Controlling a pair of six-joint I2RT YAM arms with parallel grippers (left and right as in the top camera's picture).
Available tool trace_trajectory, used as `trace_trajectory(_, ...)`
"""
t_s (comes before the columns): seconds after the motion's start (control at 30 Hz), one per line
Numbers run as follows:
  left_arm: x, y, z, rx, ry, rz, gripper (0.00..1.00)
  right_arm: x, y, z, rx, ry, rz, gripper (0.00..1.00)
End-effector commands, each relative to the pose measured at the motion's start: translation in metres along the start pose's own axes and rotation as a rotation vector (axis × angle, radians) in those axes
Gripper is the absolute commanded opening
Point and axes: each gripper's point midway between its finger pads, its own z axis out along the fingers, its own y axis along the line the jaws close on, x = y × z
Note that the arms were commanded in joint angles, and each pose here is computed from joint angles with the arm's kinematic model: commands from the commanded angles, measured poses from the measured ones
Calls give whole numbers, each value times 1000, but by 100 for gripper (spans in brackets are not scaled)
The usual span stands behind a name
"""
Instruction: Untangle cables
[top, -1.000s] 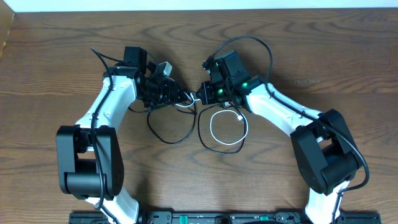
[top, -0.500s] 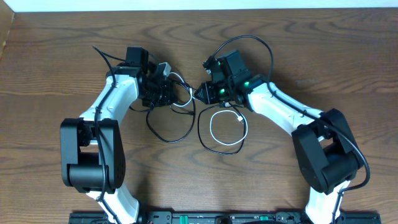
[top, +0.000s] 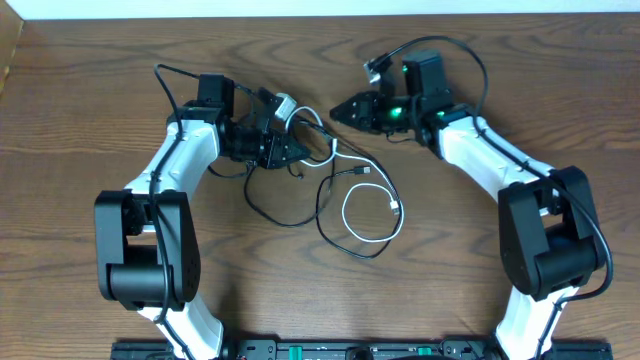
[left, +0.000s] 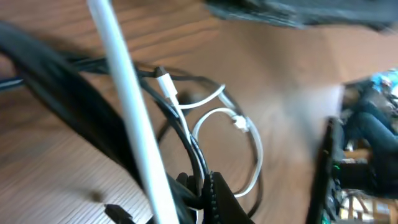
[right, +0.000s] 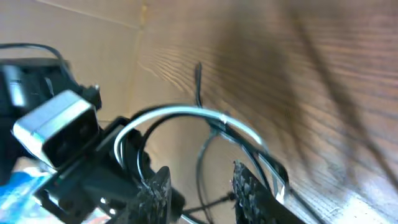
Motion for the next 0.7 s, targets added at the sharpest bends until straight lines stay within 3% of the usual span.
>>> trace_trajectory(0.0, -23, -43, -12, 201, -122, 188, 7, -10, 8, -22, -108, 21, -2, 33)
trace_trajectory(0.23, -33, -69, -21, 343, -206, 237, 8, -13, -2, -51, -166, 41, -6, 46)
trace_trajectory(0.4, -40, -85, -29, 443, -259, 243, 7, 8, 26, -65, -370, 115, -261, 54)
trace_trajectory(0.67, -36, -97, -17, 473, -224, 238, 8, 21, 16, -62, -368, 138, -296, 50)
